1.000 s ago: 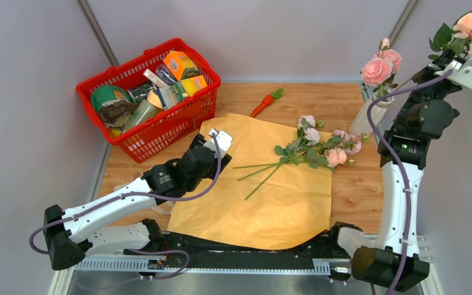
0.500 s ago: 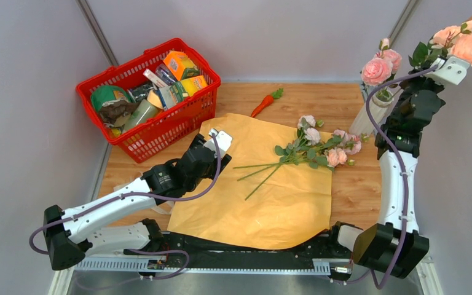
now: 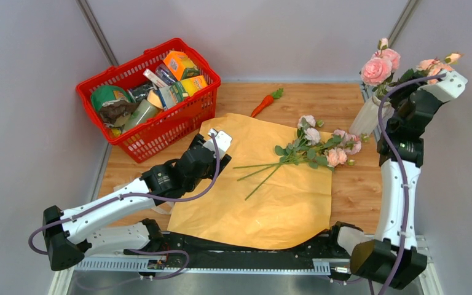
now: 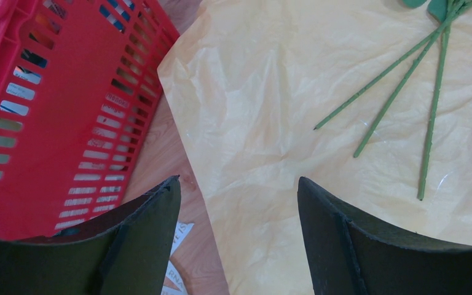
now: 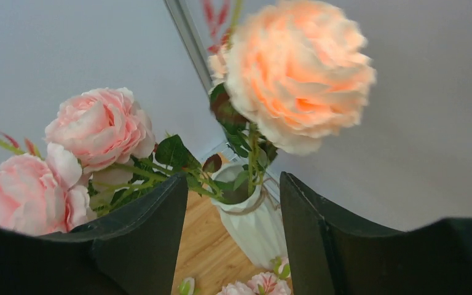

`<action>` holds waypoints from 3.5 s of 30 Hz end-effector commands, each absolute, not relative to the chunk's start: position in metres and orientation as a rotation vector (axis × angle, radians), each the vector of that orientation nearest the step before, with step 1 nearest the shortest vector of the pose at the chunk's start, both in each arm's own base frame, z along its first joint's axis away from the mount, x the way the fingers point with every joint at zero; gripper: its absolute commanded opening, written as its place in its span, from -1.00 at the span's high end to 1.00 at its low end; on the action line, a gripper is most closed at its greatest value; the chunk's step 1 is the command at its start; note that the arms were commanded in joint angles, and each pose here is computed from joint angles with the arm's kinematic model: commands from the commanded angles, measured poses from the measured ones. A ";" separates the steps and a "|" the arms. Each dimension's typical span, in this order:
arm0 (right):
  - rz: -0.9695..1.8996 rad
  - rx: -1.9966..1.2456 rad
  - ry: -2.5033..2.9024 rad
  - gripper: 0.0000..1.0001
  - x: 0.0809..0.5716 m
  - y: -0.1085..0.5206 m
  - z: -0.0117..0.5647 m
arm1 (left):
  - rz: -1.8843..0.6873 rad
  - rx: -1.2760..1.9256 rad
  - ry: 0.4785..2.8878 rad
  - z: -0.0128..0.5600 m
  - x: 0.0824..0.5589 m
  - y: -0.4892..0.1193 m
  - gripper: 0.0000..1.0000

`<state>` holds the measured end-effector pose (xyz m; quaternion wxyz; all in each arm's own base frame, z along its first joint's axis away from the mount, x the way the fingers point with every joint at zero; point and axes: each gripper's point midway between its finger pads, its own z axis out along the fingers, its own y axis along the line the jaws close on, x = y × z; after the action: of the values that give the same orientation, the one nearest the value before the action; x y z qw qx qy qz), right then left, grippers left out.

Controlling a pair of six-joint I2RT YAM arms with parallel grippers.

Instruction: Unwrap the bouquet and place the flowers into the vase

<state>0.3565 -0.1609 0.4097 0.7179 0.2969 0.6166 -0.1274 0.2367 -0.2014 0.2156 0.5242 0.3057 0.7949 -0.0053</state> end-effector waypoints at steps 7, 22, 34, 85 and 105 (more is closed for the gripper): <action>0.097 0.686 1.388 -0.07 0.306 -0.093 0.425 | -0.042 0.709 1.858 0.237 0.238 -0.205 -0.55; 0.684 0.690 1.700 0.14 0.282 0.008 0.290 | -0.037 0.709 1.861 0.236 0.240 -0.206 -0.55; 0.833 1.085 1.907 0.33 0.277 0.035 0.166 | -0.019 0.716 1.872 0.231 0.241 -0.206 -0.55; 0.617 1.316 2.012 0.42 0.372 0.090 0.044 | -0.022 0.712 1.866 0.233 0.240 -0.205 -0.55; 0.690 1.155 1.852 0.86 0.358 0.088 0.128 | -0.007 0.705 1.868 0.232 0.242 -0.203 -0.55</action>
<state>0.3613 0.0866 0.1059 0.3865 0.4714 0.7483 0.2615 0.2382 -0.2013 0.2119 0.5203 0.3066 0.7970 0.0028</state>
